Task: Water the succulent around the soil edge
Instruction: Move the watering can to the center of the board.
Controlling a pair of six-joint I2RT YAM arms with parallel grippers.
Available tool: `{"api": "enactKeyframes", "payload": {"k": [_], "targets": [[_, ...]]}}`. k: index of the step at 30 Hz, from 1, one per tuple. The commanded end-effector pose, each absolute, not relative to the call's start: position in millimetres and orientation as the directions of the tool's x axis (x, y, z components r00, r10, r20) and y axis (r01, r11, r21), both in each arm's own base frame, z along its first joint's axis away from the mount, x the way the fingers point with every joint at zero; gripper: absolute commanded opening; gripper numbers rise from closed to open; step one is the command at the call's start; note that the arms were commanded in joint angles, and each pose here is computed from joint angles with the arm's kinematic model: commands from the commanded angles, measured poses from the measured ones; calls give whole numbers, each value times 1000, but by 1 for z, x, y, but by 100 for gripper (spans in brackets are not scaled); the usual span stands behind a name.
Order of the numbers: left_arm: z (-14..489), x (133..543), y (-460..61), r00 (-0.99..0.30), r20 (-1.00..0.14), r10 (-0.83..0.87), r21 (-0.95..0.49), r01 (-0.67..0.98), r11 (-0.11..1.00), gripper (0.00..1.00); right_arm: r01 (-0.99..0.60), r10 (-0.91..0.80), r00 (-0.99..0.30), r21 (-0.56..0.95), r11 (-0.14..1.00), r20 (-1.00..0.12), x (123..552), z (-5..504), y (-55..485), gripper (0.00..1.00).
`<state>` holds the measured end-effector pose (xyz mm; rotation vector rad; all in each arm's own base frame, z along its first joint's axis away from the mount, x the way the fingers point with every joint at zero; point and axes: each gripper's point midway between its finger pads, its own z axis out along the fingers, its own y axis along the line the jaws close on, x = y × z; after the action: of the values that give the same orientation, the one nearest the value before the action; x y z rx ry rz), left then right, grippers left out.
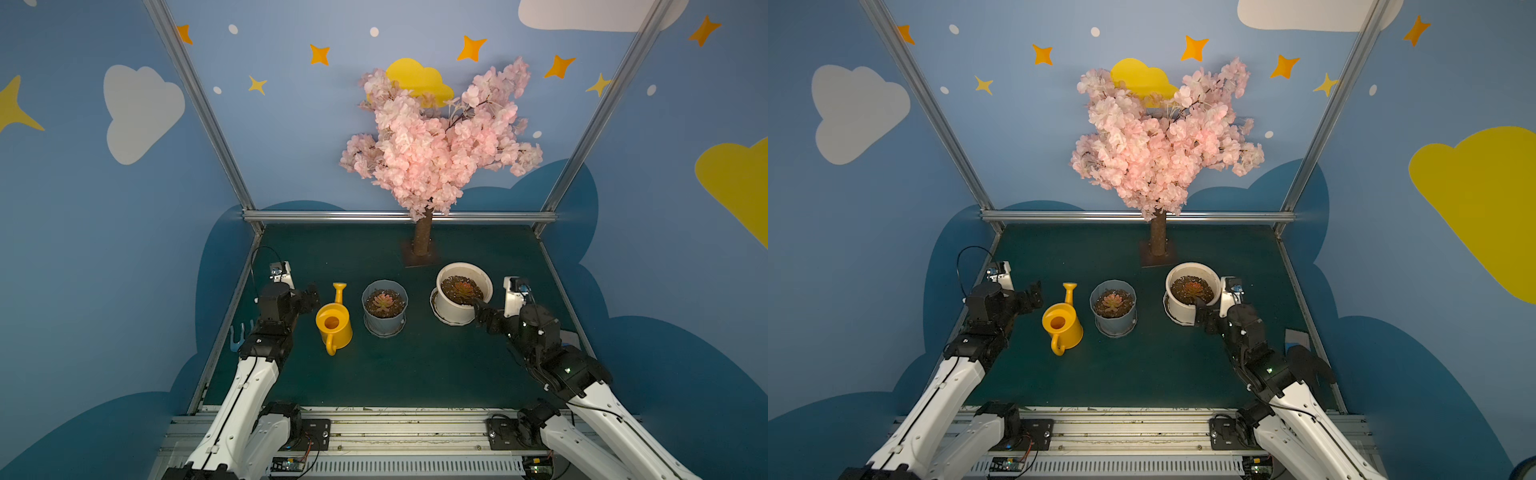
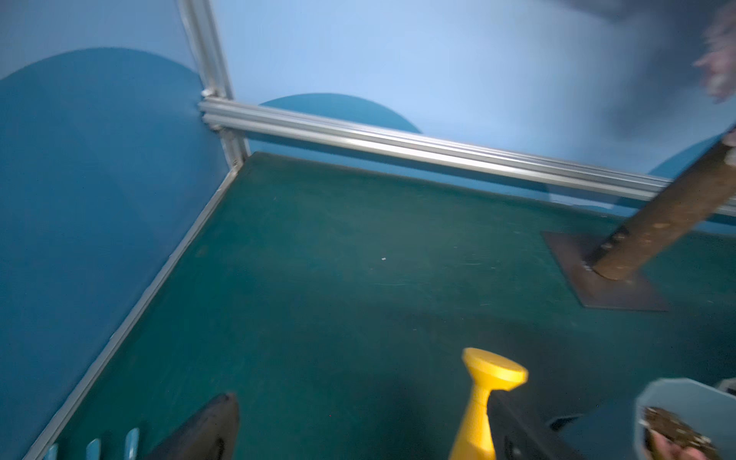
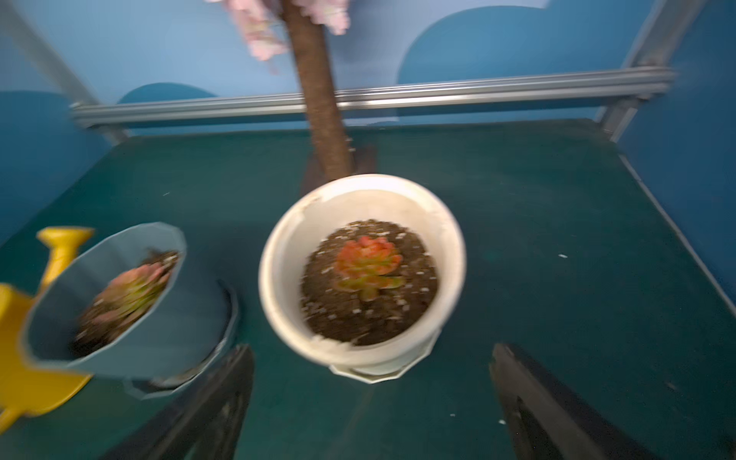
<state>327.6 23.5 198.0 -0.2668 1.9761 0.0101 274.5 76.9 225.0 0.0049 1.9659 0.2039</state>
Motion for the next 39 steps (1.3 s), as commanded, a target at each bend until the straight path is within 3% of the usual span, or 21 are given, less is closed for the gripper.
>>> {"api": "enactKeyframes", "payload": {"k": [1, 6, 11, 15, 21, 25, 31, 39], "targets": [[193, 338, 46, -316, -929, -194, -131, -211, 969, 100, 58, 258, -401, 257, 965, -879, 286, 214, 30, 98], [136, 343, 55, -377, -906, -191, -119, -204, 972, 100, 319, 507, -340, 409, 855, -792, 299, 163, -51, 98], [119, 356, 44, -396, -897, -198, -157, -134, 978, 100, 466, 557, -349, 376, 801, -753, 304, 117, -84, 98], [105, 363, 37, -408, -894, -186, -165, -87, 982, 100, 374, 454, -491, 291, 881, -743, 321, 107, -69, 98], [114, 365, 13, -339, -930, -140, -166, 49, 985, 100, 261, 302, -540, 184, 948, -786, 341, 94, -45, 98], [117, 369, -6, -281, -957, -71, -113, 137, 984, 100, 184, 211, -506, 134, 974, -837, 349, 104, -30, 98], [93, 382, -37, -304, -952, 32, -49, 253, 966, 100, 100, 154, -383, 125, 987, -911, 353, 120, -19, 98], [87, 391, -40, -331, -941, 75, -1, 224, 975, 100, 29, 29, -325, 21, 999, -945, 360, 121, 0, 98]]}}
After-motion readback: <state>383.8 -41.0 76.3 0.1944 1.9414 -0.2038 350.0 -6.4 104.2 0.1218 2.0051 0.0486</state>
